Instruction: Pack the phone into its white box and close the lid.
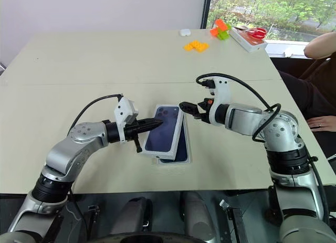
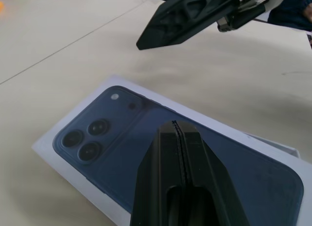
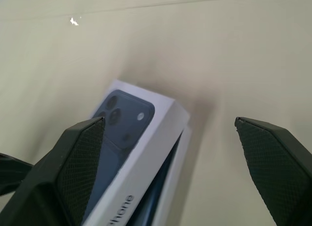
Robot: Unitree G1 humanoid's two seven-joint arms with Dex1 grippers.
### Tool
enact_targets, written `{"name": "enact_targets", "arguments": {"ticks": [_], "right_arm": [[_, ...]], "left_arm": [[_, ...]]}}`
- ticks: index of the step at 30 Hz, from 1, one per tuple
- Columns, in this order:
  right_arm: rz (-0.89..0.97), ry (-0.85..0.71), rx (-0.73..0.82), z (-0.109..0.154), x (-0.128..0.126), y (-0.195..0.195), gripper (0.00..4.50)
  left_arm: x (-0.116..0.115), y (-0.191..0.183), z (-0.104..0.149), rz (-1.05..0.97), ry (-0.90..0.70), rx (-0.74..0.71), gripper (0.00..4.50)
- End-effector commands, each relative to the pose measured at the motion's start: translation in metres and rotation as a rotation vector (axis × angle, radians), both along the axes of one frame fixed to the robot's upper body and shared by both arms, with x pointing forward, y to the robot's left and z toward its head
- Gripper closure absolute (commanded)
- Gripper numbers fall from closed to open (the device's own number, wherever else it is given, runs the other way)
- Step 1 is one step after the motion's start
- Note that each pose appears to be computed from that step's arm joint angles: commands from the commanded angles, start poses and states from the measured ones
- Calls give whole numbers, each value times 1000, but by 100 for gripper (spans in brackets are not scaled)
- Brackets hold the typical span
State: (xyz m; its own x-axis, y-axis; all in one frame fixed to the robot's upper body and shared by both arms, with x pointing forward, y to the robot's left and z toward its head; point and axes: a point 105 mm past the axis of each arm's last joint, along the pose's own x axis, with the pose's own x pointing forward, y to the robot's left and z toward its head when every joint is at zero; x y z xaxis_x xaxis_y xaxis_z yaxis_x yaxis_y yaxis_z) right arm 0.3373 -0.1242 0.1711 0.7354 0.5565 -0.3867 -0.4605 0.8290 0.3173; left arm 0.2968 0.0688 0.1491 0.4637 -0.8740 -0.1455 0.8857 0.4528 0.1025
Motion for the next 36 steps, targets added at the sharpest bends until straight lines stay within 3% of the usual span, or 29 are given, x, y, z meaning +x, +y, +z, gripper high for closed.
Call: {"name": "enact_targets", "arguments": {"ticks": [1,2,5,8,12,18,36], "right_arm": [[41,-134,-113,17,2,-3,5],[43,-157,-142,17,3,-5,5],[86,-210,-207,18,1,-8,92],[193,-290,-353,16,-7,-4,244],[297,-345,-488,10,-15,-2,448],[391,-332,-569,-6,-23,4,448],[476,-296,-545,-22,-36,23,448]], "left_arm": [[12,24,26,121,-32,-83,450],[16,31,29,157,-18,-101,450],[25,61,32,304,24,-139,450],[27,88,16,421,77,-60,450],[15,89,-3,392,156,11,450],[4,65,-29,273,167,172,450],[-15,20,-27,94,175,128,450]]}}
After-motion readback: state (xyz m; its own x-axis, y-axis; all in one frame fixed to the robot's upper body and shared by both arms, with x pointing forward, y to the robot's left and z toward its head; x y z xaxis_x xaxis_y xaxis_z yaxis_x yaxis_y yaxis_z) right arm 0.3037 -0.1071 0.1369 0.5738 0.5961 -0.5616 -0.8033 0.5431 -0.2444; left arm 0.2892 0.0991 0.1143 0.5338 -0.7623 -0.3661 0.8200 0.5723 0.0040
